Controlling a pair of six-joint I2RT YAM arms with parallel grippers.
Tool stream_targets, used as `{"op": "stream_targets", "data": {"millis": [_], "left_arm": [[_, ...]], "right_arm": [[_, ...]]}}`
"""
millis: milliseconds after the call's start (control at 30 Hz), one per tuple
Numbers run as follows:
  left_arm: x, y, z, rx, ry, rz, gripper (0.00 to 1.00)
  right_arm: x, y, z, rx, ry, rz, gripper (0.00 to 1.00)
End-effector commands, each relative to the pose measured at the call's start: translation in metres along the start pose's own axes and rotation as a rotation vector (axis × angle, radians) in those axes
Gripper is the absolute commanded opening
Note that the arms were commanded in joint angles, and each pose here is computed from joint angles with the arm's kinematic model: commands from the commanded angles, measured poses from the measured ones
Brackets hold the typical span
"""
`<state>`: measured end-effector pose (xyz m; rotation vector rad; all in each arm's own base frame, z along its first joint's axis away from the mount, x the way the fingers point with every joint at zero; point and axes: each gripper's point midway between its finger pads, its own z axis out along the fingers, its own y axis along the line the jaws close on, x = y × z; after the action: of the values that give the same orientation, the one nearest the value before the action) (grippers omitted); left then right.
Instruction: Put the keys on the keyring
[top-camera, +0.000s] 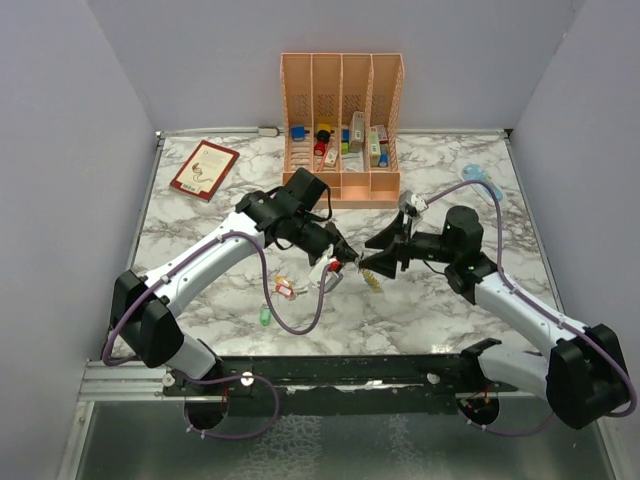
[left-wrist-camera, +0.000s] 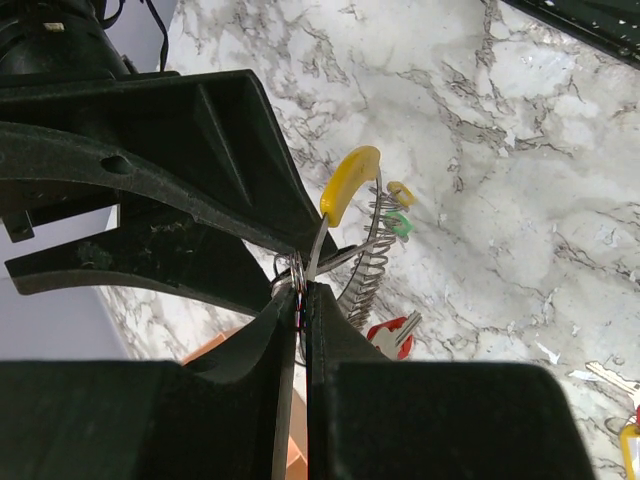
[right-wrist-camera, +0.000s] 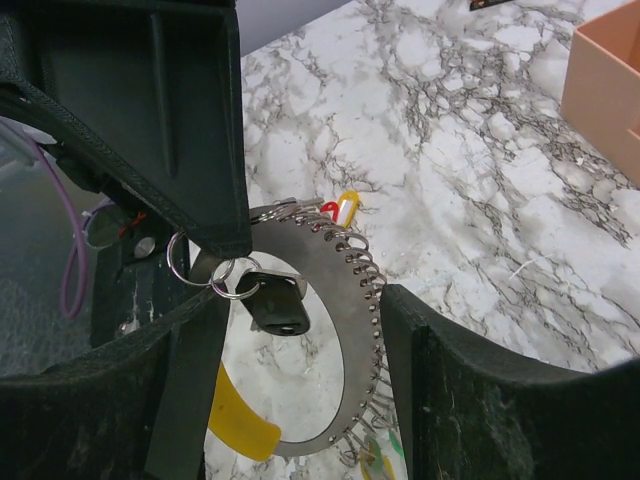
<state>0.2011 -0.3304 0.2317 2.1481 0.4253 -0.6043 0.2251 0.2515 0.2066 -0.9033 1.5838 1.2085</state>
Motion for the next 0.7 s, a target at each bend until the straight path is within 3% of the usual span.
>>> {"op": "stream_targets", "data": {"millis": [0, 667], "left_arm": [[-0.015, 0.017, -0.005, -0.034, -0.059, 0.05, 0.0], [-0.017, 0.017, -0.005, -0.024, -0.061, 0.081, 0.0]], "right_arm": [[0.003, 0.013, 0.006, -0.082, -0.003, -0.024, 0.63], [0.012, 0.024, 0.014, -0.144, -0.031, -0.007, 0.51]]}}
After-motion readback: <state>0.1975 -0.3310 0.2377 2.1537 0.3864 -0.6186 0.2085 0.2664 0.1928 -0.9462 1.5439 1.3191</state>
